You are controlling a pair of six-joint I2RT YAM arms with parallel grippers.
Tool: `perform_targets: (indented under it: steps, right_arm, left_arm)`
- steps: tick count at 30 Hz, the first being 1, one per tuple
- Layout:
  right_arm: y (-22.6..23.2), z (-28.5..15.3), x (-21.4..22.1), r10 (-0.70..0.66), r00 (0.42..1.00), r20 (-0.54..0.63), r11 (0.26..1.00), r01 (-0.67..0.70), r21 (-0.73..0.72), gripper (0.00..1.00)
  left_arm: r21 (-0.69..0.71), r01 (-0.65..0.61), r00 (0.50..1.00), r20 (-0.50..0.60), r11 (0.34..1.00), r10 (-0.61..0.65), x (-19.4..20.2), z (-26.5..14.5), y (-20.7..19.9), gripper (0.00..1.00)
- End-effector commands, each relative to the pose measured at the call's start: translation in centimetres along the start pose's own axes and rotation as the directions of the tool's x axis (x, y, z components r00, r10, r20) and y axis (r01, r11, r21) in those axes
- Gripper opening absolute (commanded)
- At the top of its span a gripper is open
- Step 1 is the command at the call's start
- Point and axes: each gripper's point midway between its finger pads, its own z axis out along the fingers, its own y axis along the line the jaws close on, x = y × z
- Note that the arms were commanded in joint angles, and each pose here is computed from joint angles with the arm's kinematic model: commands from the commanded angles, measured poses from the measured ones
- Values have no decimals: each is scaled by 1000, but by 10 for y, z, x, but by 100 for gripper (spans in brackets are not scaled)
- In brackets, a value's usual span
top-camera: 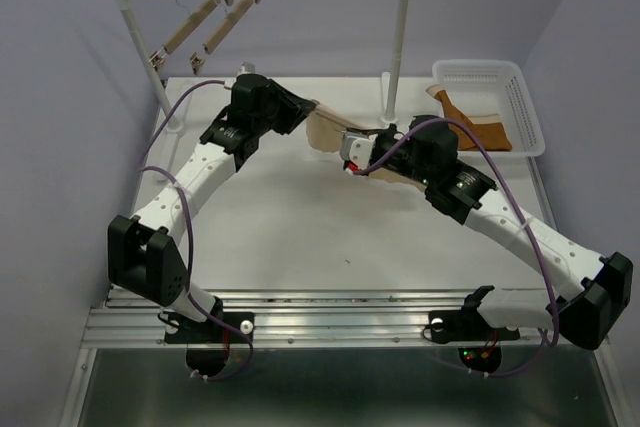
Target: Remove the underwear clipped to the hanger
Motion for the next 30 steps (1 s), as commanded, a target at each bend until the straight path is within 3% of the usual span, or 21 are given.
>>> perform_targets:
  steps: [1,2,3,5,13,19,25,30]
  right_arm:
    - [-24,-10,-18,-54,998,35,995,50,85,1]
    - [-24,-10,-18,-55,998,32,995,52,87,1]
    - [-24,-9,-17,-54,998,29,995,51,85,1]
    - [-23,-9,-19,-56,998,30,995,53,86,1]
    - [-18,-9,-10,-44,999,-11,997,45,67,1]
    - [-8,-5,-3,-81,996,-26,996,81,21,1]
    - [33,-1,-20,-114,990,79,986,123,-117,1]
    - [49,4,-35,-145,984,104,978,159,-134,1]
  left_arm:
    - [92,-30,999,23,995,28,-11,-13,-37,27]
    - [88,-33,999,24,996,31,-11,-13,-36,24]
    - [88,-33,999,25,996,31,-11,-13,-37,10]
    - [86,-37,999,25,996,35,-11,-13,-37,0]
    - [98,-52,998,-14,994,53,-6,-13,-41,0]
    - [9,-80,997,3,997,80,-13,-20,-33,0]
    - [-25,-56,997,55,998,58,-21,-17,-27,0]
    - [17,-5,999,35,1000,5,-16,-5,-30,0]
